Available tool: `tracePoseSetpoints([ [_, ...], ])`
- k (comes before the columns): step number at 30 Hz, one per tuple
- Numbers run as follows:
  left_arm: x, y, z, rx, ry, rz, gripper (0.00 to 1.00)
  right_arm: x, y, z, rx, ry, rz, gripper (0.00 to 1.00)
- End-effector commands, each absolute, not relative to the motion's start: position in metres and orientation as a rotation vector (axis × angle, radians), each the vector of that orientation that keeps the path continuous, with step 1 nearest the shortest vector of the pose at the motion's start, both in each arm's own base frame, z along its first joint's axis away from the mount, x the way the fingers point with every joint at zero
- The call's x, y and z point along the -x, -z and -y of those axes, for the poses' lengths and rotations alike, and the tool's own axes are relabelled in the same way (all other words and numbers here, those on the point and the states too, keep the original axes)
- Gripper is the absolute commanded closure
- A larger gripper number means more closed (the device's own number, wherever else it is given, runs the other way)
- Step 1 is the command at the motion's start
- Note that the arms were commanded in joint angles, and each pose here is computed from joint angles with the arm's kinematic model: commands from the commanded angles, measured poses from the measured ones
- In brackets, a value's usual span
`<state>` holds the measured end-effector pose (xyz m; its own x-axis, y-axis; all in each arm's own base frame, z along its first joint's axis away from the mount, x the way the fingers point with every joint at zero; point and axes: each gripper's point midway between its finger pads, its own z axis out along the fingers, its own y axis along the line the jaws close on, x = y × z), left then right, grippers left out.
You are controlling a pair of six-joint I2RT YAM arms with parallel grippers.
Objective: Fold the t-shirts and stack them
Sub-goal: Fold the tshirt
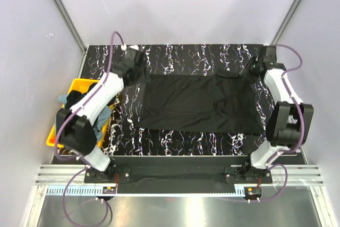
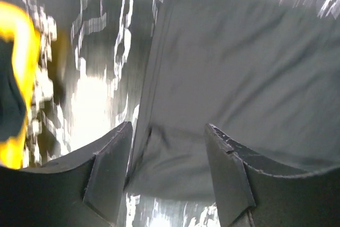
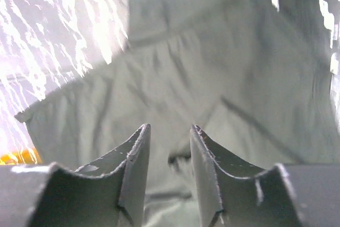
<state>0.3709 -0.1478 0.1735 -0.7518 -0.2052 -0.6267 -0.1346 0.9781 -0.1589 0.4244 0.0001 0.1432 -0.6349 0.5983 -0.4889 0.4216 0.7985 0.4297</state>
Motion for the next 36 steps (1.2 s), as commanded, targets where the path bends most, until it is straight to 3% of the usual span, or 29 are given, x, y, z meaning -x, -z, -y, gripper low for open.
tracePoseSetpoints([
  [1, -0.415, -0.162, 0.14, 0.152, 0.195, -2.47, 0.41, -0.454, -0.148, 0.001, -0.56, -0.435, -2.374, 0.58],
  [5, -0.448, -0.137, 0.153, 0.089, 0.327, -2.508, 0.44, -0.483, -0.14, 0.024, -0.487, -0.354, -2.353, 0.57],
  [8, -0.475, -0.133, 0.163, -0.018, 0.344, -2.471, 0.41, -0.511, -0.136, 0.032, -0.455, -0.47, -2.321, 0.55],
  [16, -0.517, -0.082, 0.143, 0.021, 0.356, -2.533, 0.38, -0.53, -0.082, 0.065, -0.483, -0.508, -2.448, 0.54],
  [22, -0.52, -0.058, 0.162, -0.064, 0.51, -2.571, 0.37, -0.552, -0.066, 0.061, -0.373, -0.718, -2.439, 0.51],
  [30, -0.526, -0.046, 0.161, -0.096, 0.491, -2.574, 0.37, -0.566, -0.046, 0.053, -0.304, -0.842, -2.453, 0.46],
  [34, -0.526, -0.039, 0.167, -0.1, 0.532, -2.585, 0.42, -0.569, -0.041, 0.052, -0.302, -0.88, -2.472, 0.47],
  [36, -0.527, -0.041, 0.17, -0.106, 0.554, -2.58, 0.49, -0.571, -0.04, 0.049, -0.302, -0.909, -2.464, 0.49],
])
